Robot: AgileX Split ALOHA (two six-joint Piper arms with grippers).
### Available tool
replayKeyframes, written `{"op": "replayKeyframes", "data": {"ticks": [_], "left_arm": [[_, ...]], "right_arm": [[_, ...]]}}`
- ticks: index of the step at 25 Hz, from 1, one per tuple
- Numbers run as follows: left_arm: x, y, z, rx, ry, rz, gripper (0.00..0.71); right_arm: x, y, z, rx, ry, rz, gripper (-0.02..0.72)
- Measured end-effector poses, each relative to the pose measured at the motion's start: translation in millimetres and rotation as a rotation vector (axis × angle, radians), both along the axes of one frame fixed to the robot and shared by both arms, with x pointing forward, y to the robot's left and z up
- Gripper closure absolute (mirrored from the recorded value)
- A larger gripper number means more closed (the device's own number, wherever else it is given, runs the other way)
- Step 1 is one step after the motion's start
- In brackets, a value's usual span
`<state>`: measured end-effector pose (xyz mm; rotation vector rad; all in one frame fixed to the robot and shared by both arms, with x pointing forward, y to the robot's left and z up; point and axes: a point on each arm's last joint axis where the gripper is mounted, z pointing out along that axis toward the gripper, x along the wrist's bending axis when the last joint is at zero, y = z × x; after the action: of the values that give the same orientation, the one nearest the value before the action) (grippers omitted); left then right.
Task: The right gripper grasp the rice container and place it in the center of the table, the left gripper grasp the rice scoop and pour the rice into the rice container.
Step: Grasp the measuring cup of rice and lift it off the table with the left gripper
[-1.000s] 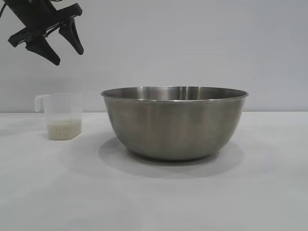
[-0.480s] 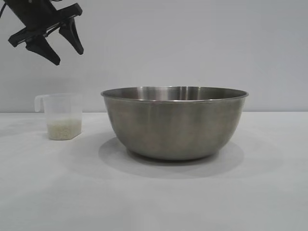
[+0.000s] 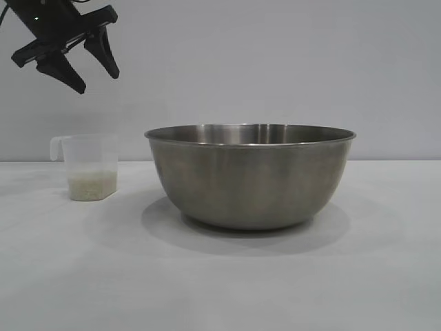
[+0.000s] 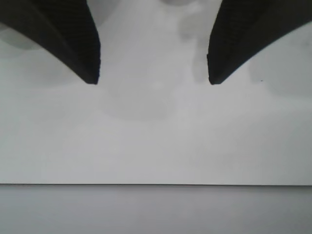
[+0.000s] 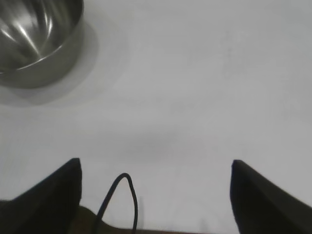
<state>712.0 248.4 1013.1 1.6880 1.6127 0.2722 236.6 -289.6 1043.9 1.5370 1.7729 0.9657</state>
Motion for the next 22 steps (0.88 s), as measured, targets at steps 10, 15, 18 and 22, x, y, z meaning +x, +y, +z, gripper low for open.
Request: {"op": "replayKeyframes", "data": {"ticks": [10,15,18,22], "left_arm": [[0,0.0,0,0.001,0.000,0.000,0.311],[0,0.0,0,0.001,0.000,0.000,0.311],[0,0.1,0,0.003,0.000,-0.001,0.311],[-6,2.4,18,0.048,-0.042,-0.016,0.311]], "right_arm": [[-8,0,0,0.003,-0.053,0.000,0.135],[-8,0,-1,0.005,-0.052,0.002,0.135],[-8,0,-1,0.005,-0.052,0.002,0.135],[-8,0,-1,0.005,-0.052,0.002,0.135]]}}
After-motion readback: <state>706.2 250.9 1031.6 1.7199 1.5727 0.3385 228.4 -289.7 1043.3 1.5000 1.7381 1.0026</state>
